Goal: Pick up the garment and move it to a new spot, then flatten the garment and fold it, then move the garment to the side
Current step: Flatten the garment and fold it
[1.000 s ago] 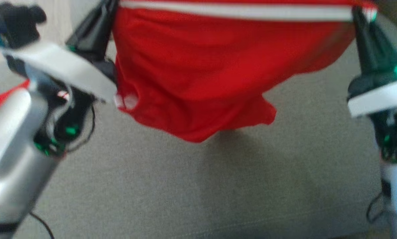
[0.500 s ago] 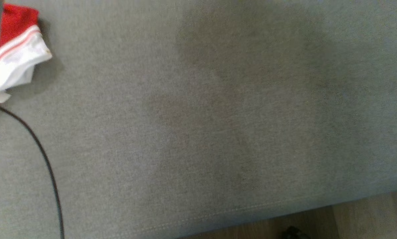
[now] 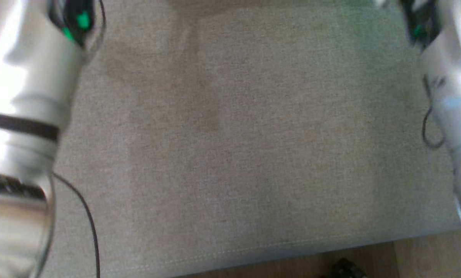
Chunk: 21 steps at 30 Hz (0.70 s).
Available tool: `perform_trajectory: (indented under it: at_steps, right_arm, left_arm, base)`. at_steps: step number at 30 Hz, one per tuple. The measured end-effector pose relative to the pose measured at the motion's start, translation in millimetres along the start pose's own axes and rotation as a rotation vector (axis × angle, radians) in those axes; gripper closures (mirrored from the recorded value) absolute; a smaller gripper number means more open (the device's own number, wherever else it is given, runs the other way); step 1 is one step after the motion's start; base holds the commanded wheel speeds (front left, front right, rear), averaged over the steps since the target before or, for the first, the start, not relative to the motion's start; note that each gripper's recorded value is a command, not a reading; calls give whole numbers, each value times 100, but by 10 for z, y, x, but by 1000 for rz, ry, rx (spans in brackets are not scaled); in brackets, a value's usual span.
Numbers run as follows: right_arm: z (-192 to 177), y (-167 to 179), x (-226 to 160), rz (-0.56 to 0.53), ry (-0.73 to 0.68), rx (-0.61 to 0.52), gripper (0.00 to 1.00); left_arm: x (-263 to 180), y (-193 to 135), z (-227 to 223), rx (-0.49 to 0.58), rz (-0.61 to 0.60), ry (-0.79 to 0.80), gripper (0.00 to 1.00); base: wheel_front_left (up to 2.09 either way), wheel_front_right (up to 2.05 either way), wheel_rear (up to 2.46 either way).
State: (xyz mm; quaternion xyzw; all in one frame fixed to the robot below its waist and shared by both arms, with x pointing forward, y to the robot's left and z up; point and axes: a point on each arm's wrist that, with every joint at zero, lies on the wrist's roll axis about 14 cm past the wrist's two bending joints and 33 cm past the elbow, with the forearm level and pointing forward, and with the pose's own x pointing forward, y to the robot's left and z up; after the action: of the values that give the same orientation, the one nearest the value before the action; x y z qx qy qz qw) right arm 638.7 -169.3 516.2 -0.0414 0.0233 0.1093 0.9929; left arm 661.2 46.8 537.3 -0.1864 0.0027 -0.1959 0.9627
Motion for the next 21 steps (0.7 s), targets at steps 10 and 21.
perform_trajectory:
  at_steps: [10, 21]
  right_arm:
    - [-895, 74, -693, 36, 284, -20, 100]
    - [-1081, 57, -1476, 104, 475, -77, 100]
  left_arm:
    - [-883, -15, -1063, 29, -7, 269, 100]
    - [-1684, -444, -1299, 74, -101, 355, 100]
  base:
    - [0, 0, 0]
    - [0, 0, 0]
